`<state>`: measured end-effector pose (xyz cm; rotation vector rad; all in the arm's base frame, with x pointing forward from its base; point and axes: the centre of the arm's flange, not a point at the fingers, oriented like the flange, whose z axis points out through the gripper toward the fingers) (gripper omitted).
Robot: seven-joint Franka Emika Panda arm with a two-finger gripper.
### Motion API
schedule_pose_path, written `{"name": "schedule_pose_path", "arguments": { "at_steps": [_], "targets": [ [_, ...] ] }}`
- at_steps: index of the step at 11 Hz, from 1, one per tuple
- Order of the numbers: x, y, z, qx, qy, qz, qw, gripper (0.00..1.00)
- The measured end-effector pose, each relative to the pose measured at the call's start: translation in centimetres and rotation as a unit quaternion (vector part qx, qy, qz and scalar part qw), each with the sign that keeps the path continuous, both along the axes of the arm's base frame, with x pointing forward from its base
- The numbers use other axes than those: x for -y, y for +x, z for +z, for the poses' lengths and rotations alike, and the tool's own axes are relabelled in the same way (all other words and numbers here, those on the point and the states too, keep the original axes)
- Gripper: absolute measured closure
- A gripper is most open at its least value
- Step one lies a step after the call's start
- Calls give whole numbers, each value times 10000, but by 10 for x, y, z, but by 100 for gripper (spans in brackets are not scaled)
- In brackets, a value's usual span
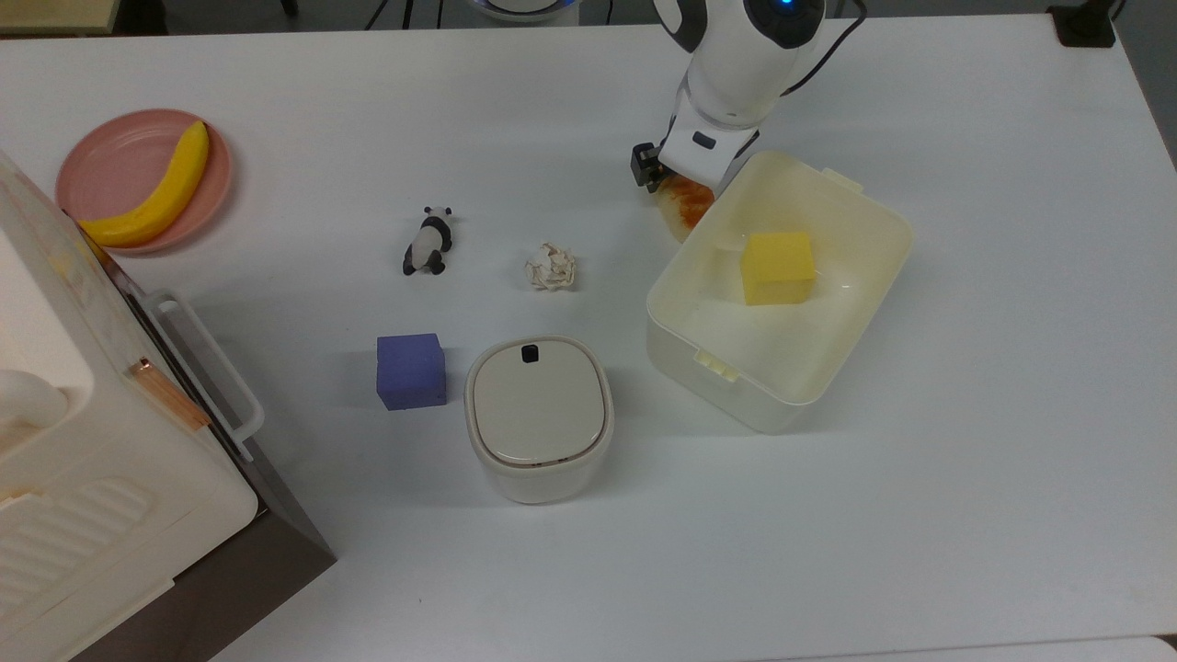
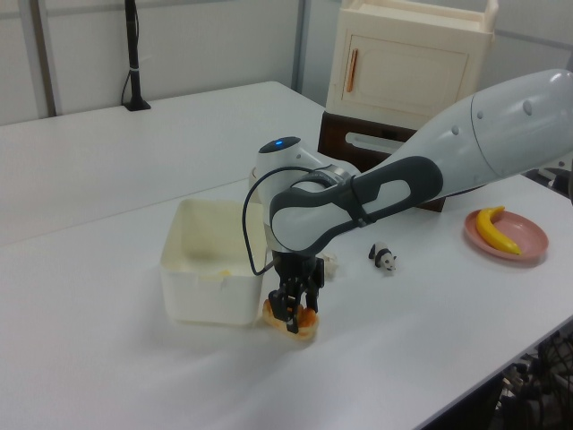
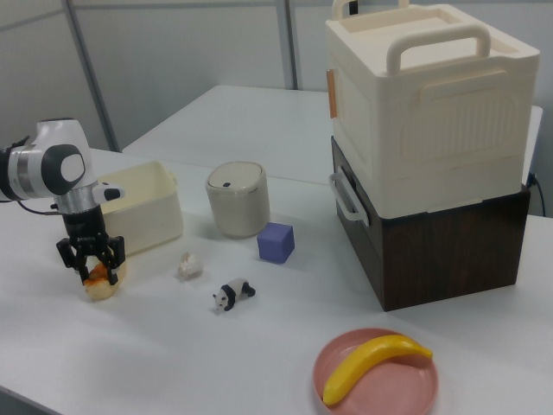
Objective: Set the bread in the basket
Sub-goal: 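Lift the bread roll up off the table, then move the bread roll over the cream basket and release it inside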
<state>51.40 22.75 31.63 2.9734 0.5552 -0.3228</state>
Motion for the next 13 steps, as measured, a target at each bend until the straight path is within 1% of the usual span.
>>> {"name": "schedule_pose_path", "arguments": {
  "at_steps": [1,3,5,6,7,9,10,12,13],
  "targets": [
    [0,0,0,6,-7,12,10000,34],
    [1,0,6,-9,-22,10,10000,42],
    [10,0,35,1,1,-7,10000,44],
    [16,1,57,40,34,-31,10000,44],
    [30,3,98,195,122,-109,9997,44],
    [64,13,186,738,374,-374,9959,43],
    [76,20,221,1014,471,-490,9925,43],
    [80,32,258,1399,573,-839,9849,42],
    [74,38,265,1475,643,-1071,9811,41]
  ]
}}
